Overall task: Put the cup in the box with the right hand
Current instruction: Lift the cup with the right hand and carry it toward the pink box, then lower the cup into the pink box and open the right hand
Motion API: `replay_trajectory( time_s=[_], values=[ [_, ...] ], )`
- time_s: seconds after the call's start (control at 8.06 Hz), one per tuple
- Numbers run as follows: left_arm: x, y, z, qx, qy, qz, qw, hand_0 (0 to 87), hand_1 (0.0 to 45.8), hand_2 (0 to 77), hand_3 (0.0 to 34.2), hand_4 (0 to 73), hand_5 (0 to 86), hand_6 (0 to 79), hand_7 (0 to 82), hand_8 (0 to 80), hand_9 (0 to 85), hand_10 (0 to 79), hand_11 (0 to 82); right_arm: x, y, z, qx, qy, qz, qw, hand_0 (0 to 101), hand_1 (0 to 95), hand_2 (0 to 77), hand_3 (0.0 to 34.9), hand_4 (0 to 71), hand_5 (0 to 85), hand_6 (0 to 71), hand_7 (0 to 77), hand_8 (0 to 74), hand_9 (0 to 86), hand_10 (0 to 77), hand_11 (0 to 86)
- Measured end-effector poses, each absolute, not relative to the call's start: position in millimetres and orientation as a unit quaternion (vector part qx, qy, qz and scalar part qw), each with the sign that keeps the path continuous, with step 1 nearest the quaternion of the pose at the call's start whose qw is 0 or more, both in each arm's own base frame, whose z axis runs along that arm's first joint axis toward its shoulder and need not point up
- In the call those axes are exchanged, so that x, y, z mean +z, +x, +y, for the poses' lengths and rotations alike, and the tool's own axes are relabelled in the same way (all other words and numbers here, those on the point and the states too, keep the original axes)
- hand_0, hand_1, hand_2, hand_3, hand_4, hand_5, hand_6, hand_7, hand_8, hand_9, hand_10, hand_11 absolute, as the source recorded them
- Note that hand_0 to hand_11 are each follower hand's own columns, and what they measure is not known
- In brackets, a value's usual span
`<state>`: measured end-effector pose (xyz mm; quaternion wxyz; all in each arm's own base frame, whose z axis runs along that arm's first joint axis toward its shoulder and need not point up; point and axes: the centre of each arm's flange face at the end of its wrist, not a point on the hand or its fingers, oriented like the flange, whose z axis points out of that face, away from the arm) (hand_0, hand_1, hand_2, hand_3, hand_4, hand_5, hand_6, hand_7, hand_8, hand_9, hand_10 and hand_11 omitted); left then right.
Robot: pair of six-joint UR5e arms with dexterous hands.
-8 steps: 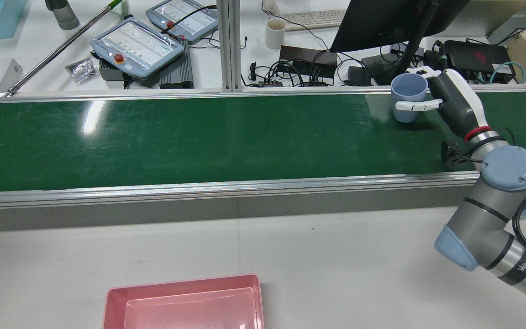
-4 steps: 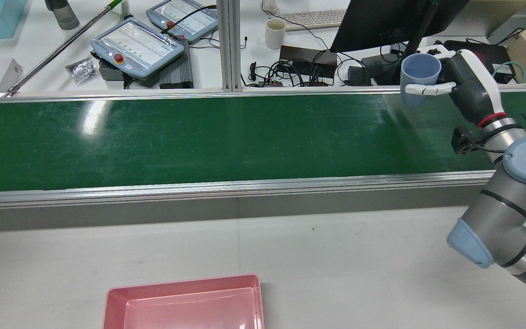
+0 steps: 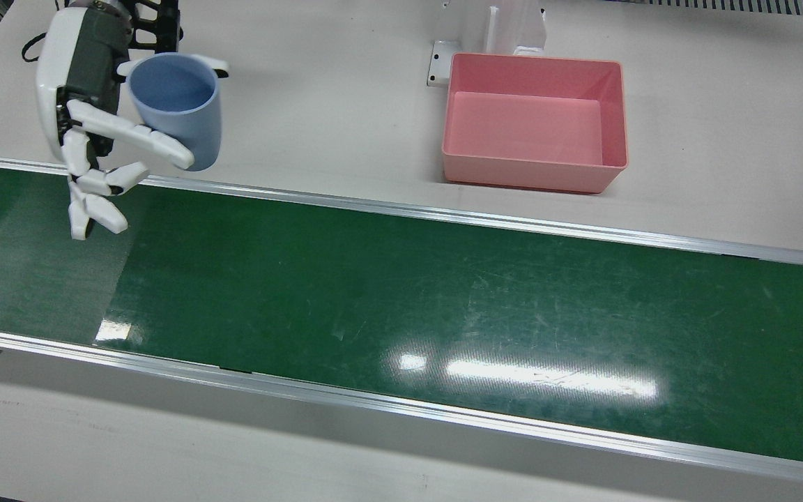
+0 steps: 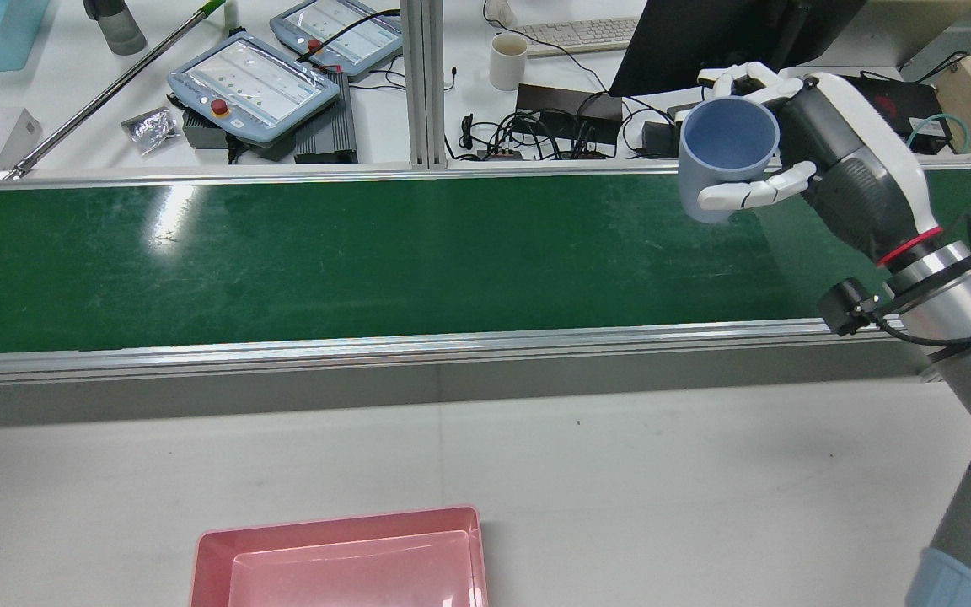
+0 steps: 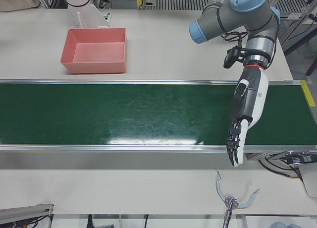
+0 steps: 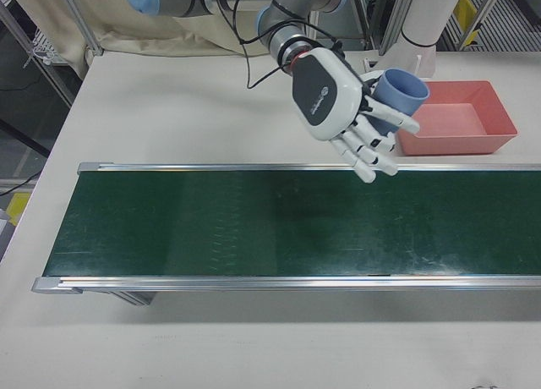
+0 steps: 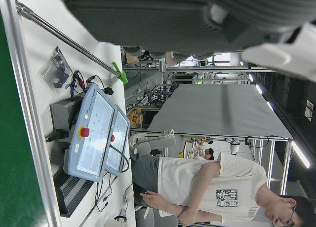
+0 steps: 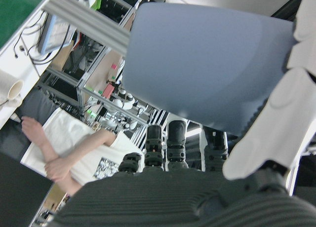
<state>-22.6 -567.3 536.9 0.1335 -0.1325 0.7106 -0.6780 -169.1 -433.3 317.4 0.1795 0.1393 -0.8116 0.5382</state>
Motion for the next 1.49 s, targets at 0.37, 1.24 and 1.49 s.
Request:
replay_trajectory(
  time_s=[0.37,1.24,1.49],
  values=[
    [537,-23,-567,-0.678,-0.132,0.710,0.133,0.0,0.5,0.5,0.0,0.0,0.0,0.0,0.0,0.0,0.0,0.0,0.0,267,-267,-360,0.499,0.099,-0.834,0.215,48,3.3,18.0,0.0,50.7,0.0,16.4,70.4,9.8,27.3,5.5,7.1],
    [537,-22,-567,-0.678,-0.133,0.711,0.134,0.0,0.5,0.5,0.0,0.0,0.0,0.0,0.0,0.0,0.0,0.0,0.0,253,-464,-262,0.447,0.066,-0.848,0.277,47,3.3,18.0,0.0,50.7,0.0,17.5,70.4,13.6,32.7,8.7,11.4],
    [537,-22,-567,-0.678,-0.133,0.711,0.134,0.0,0.5,0.5,0.0,0.0,0.0,0.0,0.0,0.0,0.0,0.0,0.0,260,-478,-258,0.446,0.062,-0.847,0.281,46,3.3,18.0,0.0,50.7,0.0,18.5,70.4,12.5,32.7,8.2,10.4]
  ],
)
